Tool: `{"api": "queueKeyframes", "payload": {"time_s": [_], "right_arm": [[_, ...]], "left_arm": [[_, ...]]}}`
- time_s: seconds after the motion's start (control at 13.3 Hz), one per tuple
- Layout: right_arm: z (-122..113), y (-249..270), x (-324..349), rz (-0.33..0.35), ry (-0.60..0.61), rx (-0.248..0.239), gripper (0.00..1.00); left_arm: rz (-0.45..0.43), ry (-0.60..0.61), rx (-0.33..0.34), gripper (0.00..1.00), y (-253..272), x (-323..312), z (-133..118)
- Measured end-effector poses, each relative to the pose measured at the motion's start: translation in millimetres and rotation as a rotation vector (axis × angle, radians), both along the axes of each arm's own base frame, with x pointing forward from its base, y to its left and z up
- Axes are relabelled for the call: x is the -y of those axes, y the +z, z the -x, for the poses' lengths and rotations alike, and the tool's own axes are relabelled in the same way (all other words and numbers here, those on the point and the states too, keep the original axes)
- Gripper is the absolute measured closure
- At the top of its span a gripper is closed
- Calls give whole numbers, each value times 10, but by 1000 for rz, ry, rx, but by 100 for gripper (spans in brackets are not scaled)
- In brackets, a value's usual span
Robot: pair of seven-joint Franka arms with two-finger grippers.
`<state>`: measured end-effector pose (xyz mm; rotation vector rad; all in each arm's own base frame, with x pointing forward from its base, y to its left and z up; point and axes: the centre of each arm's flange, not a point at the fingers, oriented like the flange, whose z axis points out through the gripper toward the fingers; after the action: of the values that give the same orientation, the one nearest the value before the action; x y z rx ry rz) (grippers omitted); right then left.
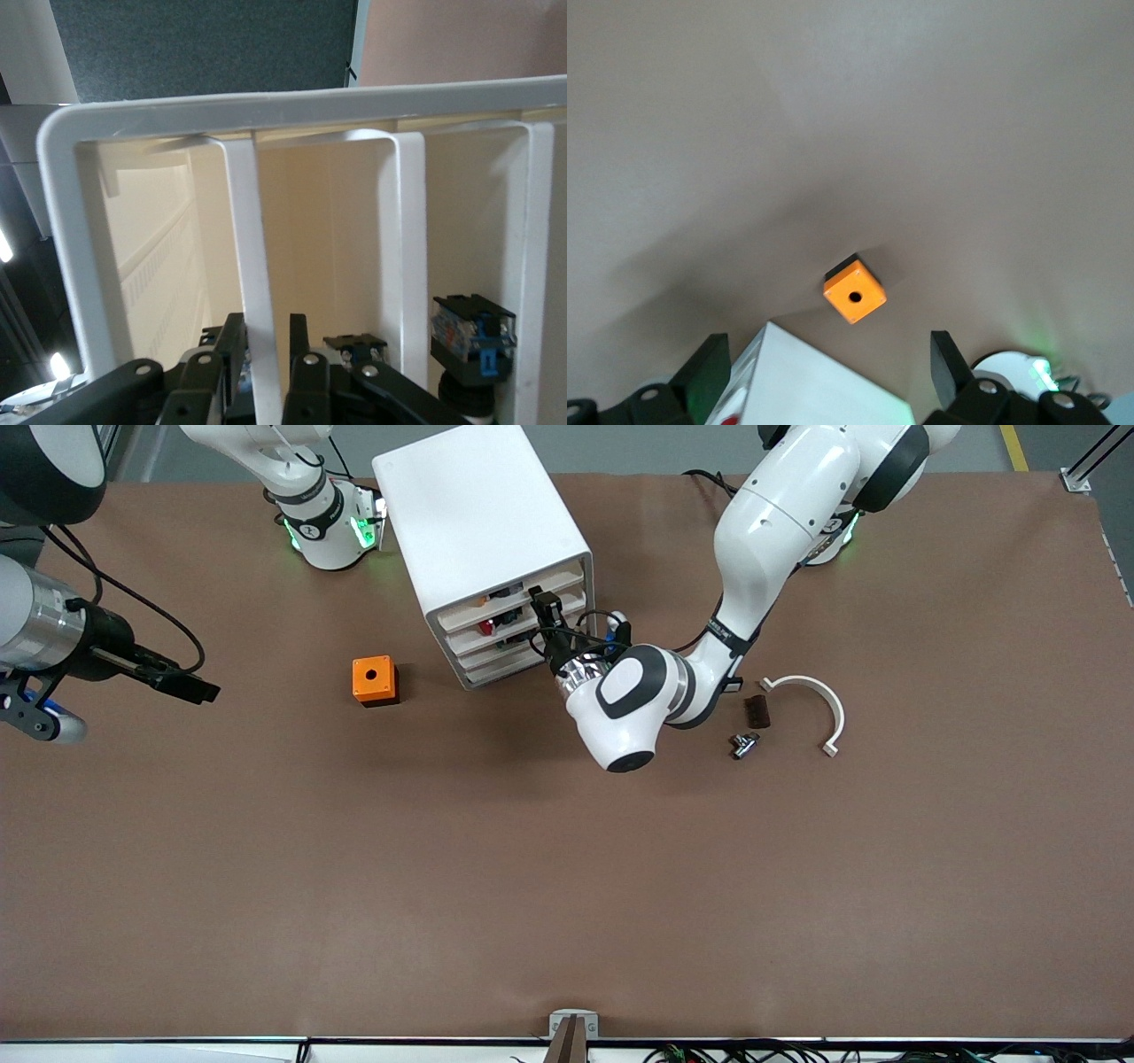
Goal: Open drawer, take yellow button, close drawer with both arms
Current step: 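Pull the drawer open with the left gripper while the right gripper approaches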
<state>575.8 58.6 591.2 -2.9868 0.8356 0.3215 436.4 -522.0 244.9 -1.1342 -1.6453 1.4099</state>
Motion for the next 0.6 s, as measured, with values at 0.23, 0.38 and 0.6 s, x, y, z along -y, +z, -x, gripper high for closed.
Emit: {"api": "queueKeyframes", "payload": {"time_s": [0.23, 0.38, 0.6], "right_arm": [[40, 9, -281, 10, -58, -9, 0], [74, 11, -483, 16, -103, -17, 0], [107, 24, -660, -20, -209, -44, 0]], "left_arm": [[-7, -12, -5, 86, 16, 52, 54], [-17, -15, -2, 85, 29, 46, 46], [-18, 0, 1, 85, 33, -16, -34]]}}
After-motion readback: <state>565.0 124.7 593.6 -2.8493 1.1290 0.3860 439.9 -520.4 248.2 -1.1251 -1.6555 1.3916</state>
